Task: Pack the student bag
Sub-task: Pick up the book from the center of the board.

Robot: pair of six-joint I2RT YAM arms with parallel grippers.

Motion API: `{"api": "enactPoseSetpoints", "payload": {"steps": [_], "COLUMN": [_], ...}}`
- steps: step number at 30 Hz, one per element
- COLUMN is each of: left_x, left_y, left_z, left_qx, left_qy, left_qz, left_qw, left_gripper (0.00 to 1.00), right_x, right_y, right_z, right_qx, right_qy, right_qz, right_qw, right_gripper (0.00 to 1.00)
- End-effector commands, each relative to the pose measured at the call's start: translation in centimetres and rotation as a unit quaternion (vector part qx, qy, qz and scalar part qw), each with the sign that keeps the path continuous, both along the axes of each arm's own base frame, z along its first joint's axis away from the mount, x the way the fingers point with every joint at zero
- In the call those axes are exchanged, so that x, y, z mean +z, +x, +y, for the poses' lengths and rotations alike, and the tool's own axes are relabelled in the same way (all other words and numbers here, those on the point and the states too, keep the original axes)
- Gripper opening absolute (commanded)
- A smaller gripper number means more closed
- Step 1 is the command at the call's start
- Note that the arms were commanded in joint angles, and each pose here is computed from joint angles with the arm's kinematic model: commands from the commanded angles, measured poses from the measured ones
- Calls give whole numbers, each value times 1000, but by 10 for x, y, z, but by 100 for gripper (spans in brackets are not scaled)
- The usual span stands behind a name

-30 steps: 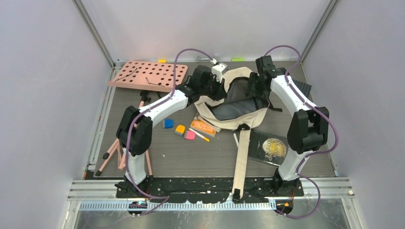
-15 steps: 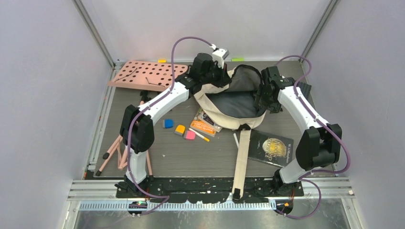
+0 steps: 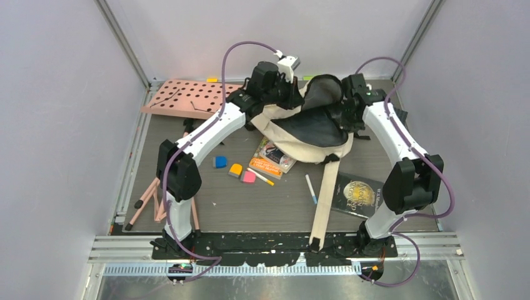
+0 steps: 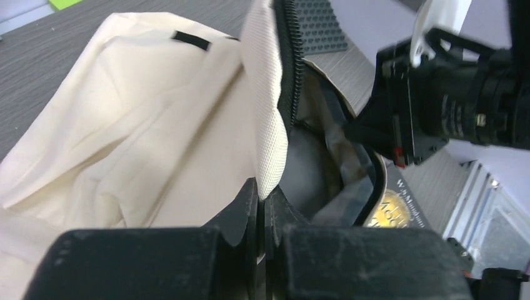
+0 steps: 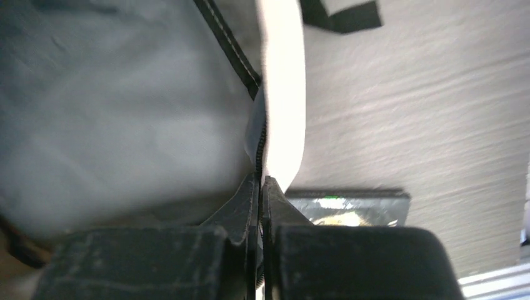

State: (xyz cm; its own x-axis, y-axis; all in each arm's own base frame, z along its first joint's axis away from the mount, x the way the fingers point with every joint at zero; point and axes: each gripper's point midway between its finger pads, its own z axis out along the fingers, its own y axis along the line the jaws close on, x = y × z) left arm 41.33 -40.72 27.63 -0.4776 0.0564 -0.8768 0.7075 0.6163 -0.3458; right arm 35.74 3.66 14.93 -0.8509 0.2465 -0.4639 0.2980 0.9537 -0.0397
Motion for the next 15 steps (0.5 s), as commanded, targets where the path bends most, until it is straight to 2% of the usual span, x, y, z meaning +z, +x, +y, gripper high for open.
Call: {"api": "enactPoseSetpoints", "payload": {"steps": [1, 5, 8, 15], "left_x": [123, 128, 109, 29], "left_y": [-39, -50, -37, 45], "left_z": [1, -2, 2, 39], "left_qx": [-13, -5, 32, 122], "left_qy": [-93, -121, -114, -147], "left_qz": [-43, 6, 35, 125], "left_qw": [995, 993, 992, 974], "left_gripper": [0, 0, 0, 0], "right_x": [73, 90, 78, 49], "right_y": [37, 58, 75, 114], "right_z": [-37, -55, -65, -71], "right_qx": [22, 31, 27, 8], "right_qy": [-76, -95, -90, -82], "right_qz": [-90, -104, -91, -98], "right_qw": [993, 990, 991, 992], "right_gripper": [1, 1, 1, 1]}}
